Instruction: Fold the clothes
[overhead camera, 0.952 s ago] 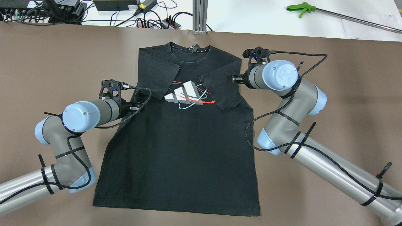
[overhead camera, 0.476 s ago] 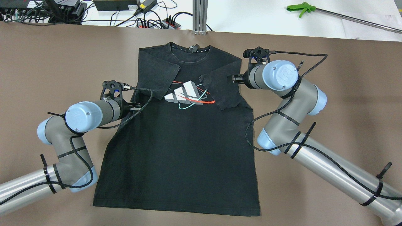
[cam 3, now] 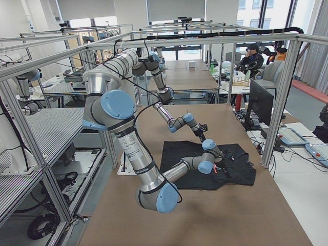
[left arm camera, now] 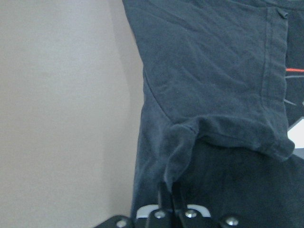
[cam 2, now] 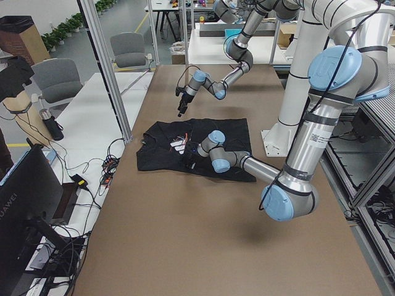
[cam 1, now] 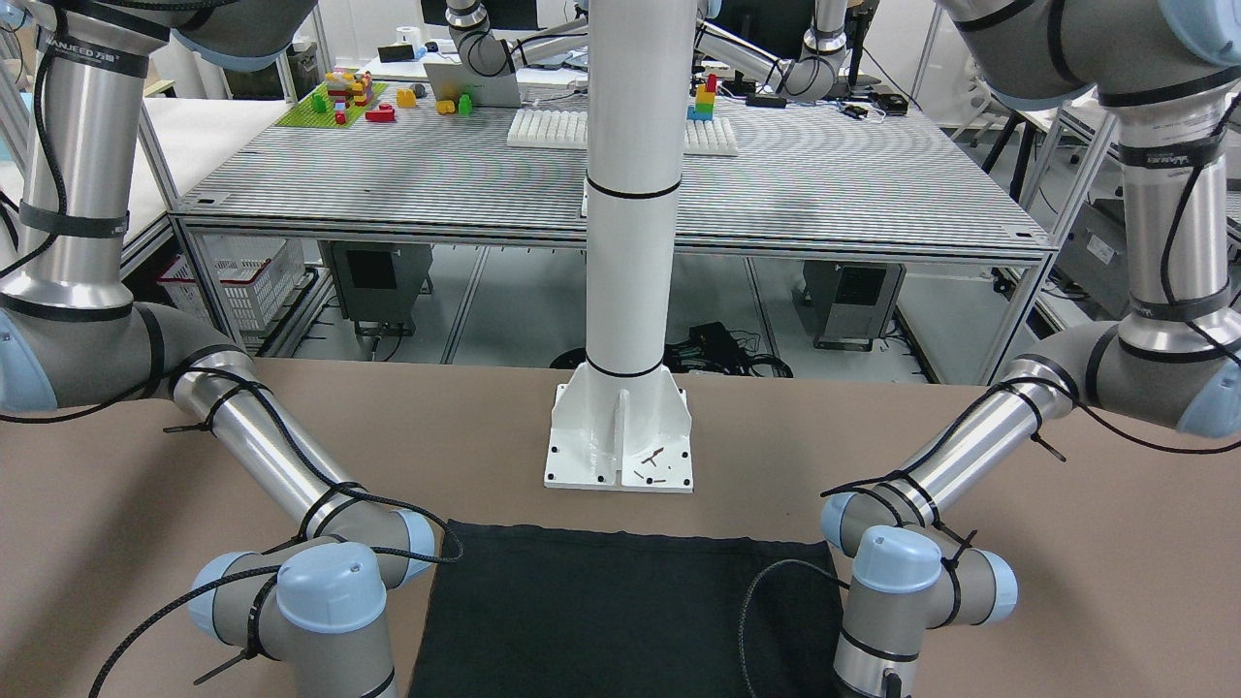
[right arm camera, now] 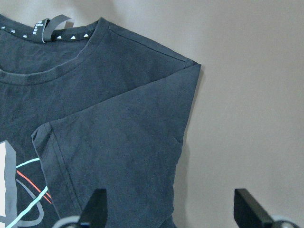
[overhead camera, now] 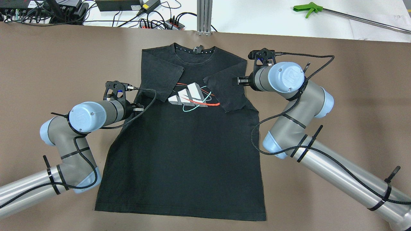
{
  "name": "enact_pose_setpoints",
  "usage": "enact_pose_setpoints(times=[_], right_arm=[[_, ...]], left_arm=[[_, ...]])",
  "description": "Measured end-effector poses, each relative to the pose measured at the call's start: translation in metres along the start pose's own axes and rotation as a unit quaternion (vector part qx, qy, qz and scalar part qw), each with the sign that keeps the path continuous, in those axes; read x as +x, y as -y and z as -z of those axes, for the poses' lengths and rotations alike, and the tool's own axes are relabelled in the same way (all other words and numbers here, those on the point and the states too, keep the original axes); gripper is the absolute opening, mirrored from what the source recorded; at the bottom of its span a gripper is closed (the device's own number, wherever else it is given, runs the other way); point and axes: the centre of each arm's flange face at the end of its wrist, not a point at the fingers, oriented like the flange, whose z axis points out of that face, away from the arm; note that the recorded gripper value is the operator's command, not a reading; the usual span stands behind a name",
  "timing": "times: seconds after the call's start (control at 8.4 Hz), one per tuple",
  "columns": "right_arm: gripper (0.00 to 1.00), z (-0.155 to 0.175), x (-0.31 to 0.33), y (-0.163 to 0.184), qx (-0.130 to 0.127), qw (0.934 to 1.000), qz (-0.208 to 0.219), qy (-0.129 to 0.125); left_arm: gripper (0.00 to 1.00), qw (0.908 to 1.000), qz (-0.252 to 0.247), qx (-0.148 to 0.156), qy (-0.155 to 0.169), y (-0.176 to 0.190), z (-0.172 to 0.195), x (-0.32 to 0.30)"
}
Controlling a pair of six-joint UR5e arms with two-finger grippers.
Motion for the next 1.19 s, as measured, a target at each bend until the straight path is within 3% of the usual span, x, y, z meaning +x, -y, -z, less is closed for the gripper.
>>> enact_pose_setpoints(times=[0.71, 1.07, 1.19], right_arm=[[0.94, -0.001, 0.000, -0.002, -0.001, 1.0000, 0.001, 0.001], [0.94, -0.002, 0.000, -0.003, -0.001, 1.0000, 0.001, 0.000], [0.94, -0.003, 0.001, -0.003, -0.002, 1.0000, 0.001, 0.000]], left_arm=[[0.04, 0.9995, 0.009, 0.020, 0.023, 0.039, 0.004, -0.036], [0.06, 0.9990, 0.008, 0.018, 0.041, 0.032, 0.002, -0.067], [0.25, 0.9988, 0.007, 0.017, 0.046, 0.028, 0.001, -0.074]])
